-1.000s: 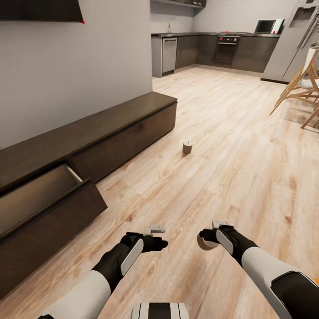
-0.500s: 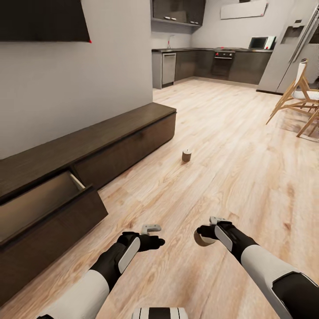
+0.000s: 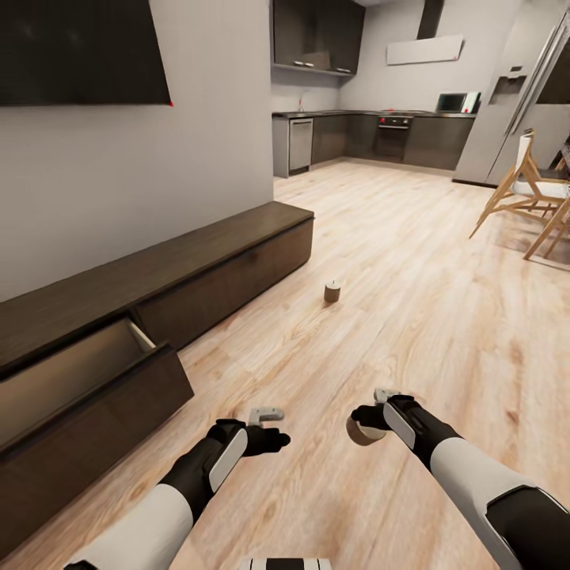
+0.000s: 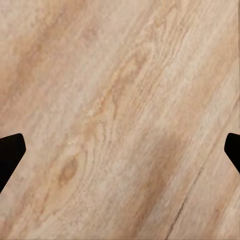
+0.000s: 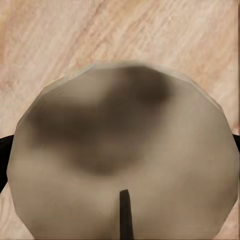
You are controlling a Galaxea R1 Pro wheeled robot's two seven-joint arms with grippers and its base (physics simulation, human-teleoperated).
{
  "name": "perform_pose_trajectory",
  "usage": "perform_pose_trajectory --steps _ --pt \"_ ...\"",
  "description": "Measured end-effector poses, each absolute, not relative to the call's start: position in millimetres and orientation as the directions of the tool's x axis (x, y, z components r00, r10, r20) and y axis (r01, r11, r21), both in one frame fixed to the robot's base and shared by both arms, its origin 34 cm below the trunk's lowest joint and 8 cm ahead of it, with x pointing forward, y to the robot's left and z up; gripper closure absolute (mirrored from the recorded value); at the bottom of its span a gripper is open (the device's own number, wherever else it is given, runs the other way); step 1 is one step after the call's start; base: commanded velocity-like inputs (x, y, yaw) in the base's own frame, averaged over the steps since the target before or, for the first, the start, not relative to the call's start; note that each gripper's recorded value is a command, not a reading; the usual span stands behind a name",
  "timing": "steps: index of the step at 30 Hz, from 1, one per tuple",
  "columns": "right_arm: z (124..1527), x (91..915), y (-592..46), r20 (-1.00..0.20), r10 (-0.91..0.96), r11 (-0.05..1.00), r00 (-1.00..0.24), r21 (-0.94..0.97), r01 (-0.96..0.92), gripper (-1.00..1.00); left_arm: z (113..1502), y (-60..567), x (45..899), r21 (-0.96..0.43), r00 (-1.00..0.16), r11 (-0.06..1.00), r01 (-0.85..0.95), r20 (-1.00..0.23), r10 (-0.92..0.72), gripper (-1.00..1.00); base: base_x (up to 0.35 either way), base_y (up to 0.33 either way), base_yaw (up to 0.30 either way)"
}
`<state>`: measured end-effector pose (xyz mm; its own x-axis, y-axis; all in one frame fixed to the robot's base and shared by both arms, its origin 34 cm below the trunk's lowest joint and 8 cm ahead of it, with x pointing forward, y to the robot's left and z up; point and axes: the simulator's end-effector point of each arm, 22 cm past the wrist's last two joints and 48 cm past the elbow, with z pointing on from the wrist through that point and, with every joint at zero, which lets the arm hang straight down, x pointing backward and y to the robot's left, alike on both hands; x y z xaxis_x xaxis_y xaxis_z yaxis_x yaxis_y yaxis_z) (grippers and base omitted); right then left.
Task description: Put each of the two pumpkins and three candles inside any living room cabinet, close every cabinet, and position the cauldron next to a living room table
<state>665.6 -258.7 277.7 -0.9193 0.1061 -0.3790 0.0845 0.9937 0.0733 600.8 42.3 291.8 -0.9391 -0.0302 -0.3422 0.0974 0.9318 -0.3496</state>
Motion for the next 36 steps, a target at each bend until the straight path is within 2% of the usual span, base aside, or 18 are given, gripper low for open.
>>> perform_pose_trajectory --steps 20,29,36 --pt "281.0 665.4 -259.4 -0.381 0.108 0.994 -0.918 0.074 0.086 1.00 282.4 50.2 591.2 -0.328 -0.948 0.941 0.082 -0.318 -0.028 -1.00 0.010 0.000 0.000" --pt "281.4 665.5 -259.6 -0.382 0.109 0.993 -0.918 0.074 0.087 1.00 273.4 54.6 582.4 -0.317 -0.956 0.946 0.072 -0.293 -0.026 -1.00 0.296 -0.022 -0.009" --pt "281.4 665.4 -259.8 -0.382 0.110 0.993 -0.918 0.074 0.088 1.00 272.8 54.6 581.8 -0.316 -0.956 0.946 0.073 -0.292 -0.024 -1.00 0.329 -0.086 -0.221"
